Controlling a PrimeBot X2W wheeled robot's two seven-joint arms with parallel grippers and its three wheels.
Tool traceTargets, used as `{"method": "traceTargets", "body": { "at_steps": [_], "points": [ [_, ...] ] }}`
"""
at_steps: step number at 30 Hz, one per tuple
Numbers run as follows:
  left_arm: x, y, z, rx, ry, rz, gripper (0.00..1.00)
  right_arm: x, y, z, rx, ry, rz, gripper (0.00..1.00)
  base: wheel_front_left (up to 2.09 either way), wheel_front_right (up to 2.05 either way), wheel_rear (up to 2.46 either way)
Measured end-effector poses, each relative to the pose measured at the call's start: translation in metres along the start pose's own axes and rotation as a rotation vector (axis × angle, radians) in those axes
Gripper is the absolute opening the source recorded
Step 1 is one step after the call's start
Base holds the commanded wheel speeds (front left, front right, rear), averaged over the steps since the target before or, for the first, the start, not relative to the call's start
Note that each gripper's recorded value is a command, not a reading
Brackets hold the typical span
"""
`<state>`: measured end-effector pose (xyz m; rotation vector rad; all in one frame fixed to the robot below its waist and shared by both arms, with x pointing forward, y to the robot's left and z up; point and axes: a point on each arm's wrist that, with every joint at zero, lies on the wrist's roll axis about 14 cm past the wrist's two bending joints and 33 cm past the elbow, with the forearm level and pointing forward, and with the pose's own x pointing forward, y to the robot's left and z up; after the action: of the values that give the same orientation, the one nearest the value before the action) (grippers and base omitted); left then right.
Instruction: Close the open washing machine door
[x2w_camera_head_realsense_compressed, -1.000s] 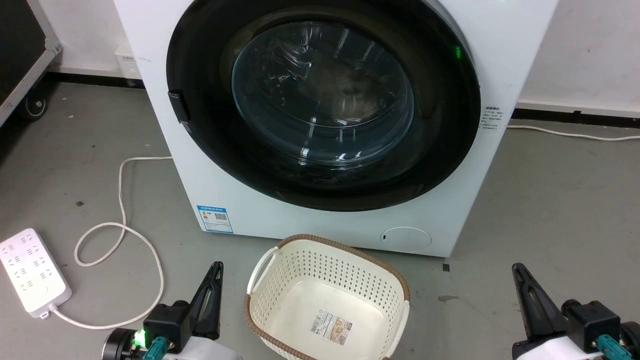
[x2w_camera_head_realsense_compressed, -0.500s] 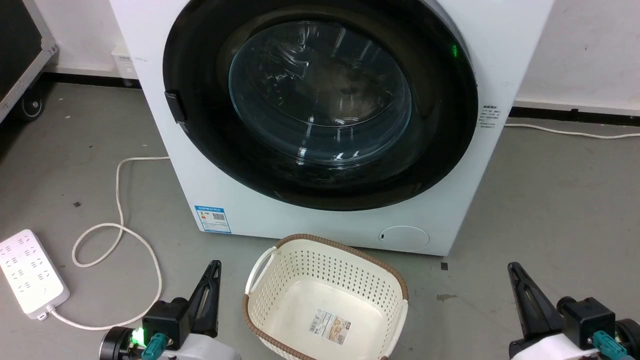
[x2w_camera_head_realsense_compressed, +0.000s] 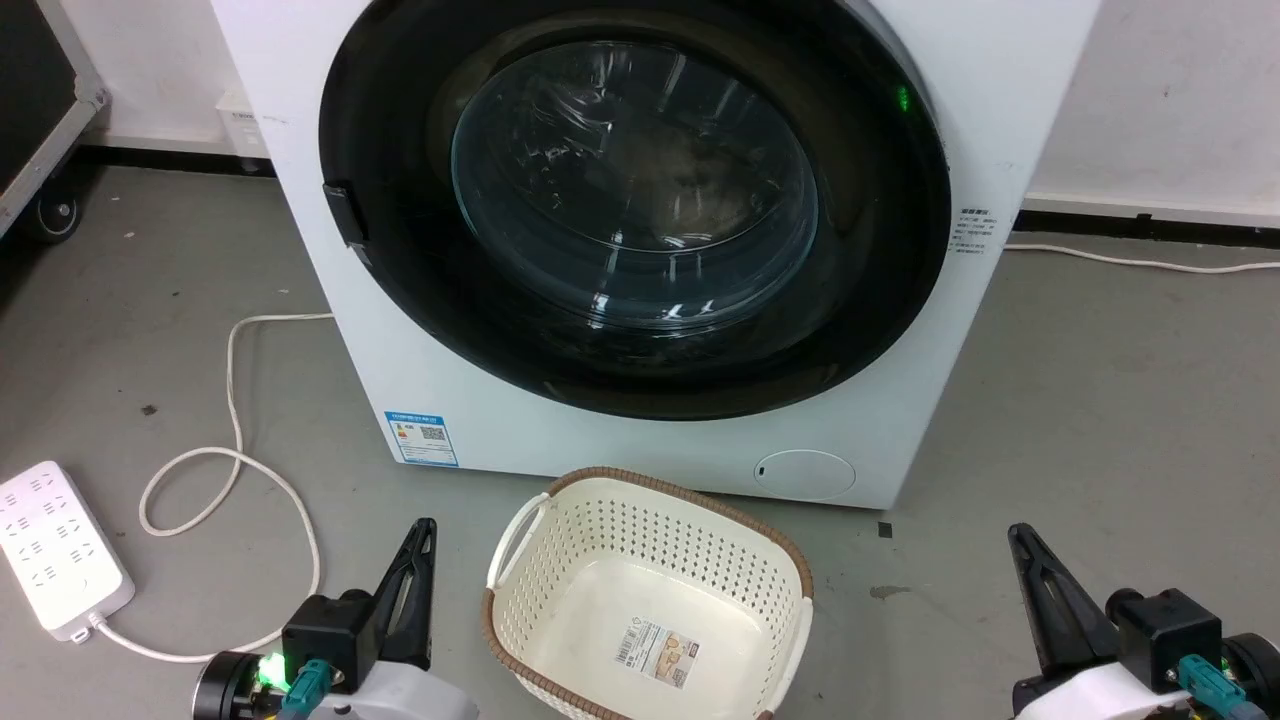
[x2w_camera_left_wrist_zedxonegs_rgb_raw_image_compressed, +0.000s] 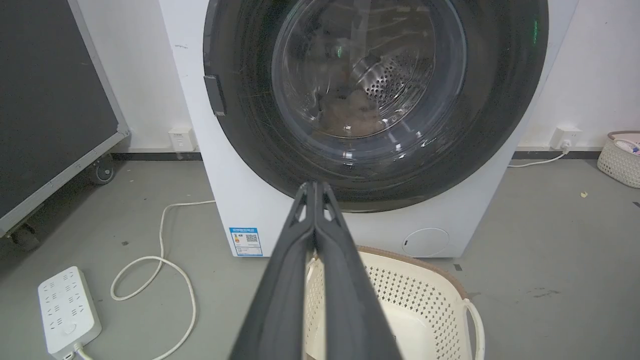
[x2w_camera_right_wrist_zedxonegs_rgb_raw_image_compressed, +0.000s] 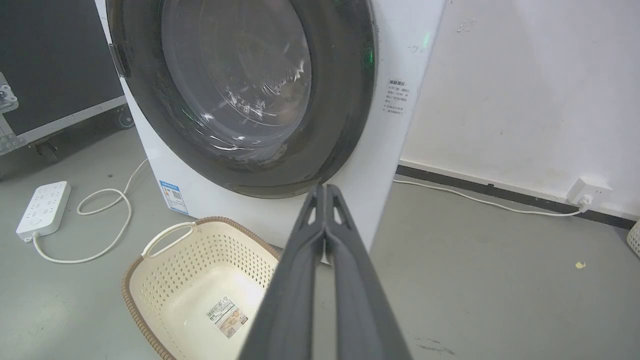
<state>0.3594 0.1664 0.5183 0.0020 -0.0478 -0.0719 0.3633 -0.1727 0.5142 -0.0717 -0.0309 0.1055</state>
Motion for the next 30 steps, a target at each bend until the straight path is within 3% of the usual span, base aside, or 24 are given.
{"method": "traceTargets", "body": {
  "at_steps": [30],
  "points": [
    [0.005, 0.0057, 0.0017, 0.02, 0.032, 0.032, 0.0, 0.0035, 0.0047, 0.0036, 0.007, 0.023, 0.012, 0.0, 0.0, 0.0, 0.0]
  ]
}}
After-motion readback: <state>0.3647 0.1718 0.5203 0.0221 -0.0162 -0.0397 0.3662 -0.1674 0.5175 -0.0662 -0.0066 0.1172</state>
